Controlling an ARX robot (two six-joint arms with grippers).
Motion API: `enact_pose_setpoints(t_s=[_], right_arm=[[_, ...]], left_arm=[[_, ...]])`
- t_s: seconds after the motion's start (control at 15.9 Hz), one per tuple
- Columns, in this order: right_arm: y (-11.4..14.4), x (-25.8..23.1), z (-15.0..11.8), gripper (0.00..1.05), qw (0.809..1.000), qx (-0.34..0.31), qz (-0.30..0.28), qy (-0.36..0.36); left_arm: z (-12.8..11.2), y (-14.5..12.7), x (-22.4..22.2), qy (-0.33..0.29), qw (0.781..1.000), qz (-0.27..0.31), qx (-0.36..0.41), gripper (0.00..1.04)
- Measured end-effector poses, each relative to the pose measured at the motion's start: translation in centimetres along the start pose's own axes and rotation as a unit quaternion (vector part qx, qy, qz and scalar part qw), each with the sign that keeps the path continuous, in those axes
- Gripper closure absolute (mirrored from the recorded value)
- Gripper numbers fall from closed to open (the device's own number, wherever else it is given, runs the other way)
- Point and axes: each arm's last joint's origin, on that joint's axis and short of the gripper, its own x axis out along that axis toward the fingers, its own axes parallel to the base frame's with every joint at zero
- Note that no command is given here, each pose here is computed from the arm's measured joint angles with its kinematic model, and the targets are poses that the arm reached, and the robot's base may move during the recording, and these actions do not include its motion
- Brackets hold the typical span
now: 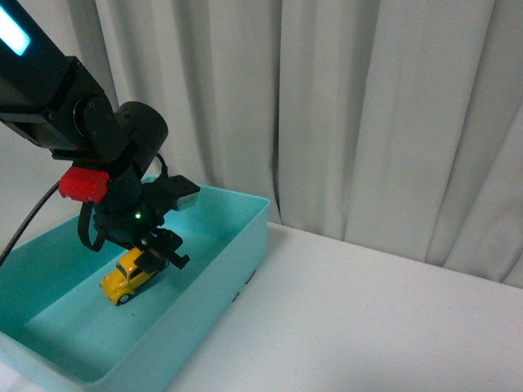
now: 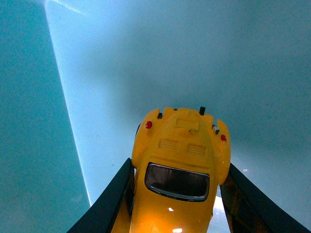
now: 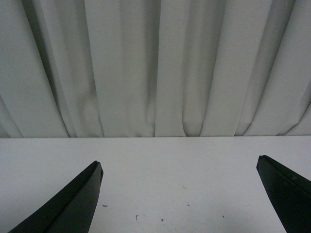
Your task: Wind up and store yellow beetle toy
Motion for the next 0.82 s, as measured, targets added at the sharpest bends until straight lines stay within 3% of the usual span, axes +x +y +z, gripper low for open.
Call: enact_pose_setpoints(t_s=[0.5,0.82], right_arm=[[0.00,0.00,0.00,0.07,1.000,0.000,0.000,0.000],[0.00,0.00,0.00,0.07,1.000,0.000,0.000,0.000]], left_arm=[[-0.20,-0.13,0.24,-0.009,1.000,0.007,0.006,0.61],[-0.28,-0.20,0.27,-0.010,1.000,0.000,0.012,0.08]])
